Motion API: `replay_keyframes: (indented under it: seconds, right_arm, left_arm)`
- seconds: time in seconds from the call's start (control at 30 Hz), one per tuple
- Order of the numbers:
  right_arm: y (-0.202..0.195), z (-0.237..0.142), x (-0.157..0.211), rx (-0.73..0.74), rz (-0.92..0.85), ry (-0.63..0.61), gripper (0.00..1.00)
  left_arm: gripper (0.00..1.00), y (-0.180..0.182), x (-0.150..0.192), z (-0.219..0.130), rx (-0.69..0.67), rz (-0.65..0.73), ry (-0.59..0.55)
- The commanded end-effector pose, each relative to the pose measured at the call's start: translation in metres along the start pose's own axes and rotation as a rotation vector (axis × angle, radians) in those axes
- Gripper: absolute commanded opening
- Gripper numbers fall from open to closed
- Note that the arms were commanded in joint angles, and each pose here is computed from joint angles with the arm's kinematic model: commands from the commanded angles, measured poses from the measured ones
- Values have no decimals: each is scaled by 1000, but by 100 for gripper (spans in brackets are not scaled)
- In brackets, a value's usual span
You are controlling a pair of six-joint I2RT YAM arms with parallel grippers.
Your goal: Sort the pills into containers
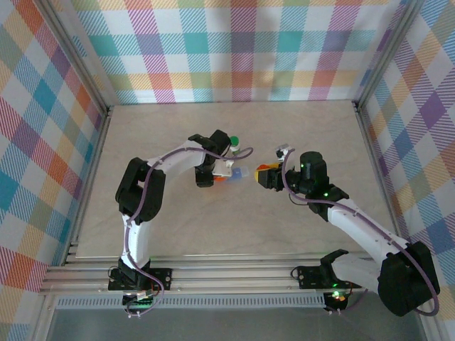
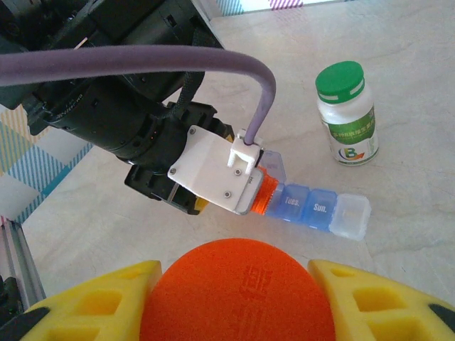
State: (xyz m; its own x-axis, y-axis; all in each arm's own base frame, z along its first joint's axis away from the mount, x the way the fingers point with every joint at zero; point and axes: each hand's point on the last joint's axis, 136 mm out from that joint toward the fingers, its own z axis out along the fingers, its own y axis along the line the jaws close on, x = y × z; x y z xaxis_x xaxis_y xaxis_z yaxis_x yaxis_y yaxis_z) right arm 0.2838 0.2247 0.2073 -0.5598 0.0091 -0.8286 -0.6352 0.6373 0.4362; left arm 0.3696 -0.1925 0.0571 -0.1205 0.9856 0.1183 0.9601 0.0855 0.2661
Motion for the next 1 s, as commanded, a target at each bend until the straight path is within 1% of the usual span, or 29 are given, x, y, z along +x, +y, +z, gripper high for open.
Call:
replay_keyframes:
  seconds: [0.0, 0.37, 0.67, 0.87, 0.97]
  right_arm:
    - [12, -2, -10, -44, -15, -32, 0]
    - [13, 0, -8, -51, -12, -24, 0]
    - [14, 1, -7, -54, -13, -21, 0]
    - [15, 1, -7, -56, -16, -22, 0]
    - [15, 1, -7, -56, -17, -22, 0]
  left_arm:
    - [7, 4, 5, -3, -14, 42, 46]
    - [7, 14, 10, -6, -77, 70, 77]
    - [7, 19, 10, -7, -127, 125, 113]
    - [7, 18, 18, 1, -152, 180, 176]
    - [7, 19, 19, -1, -172, 207, 197]
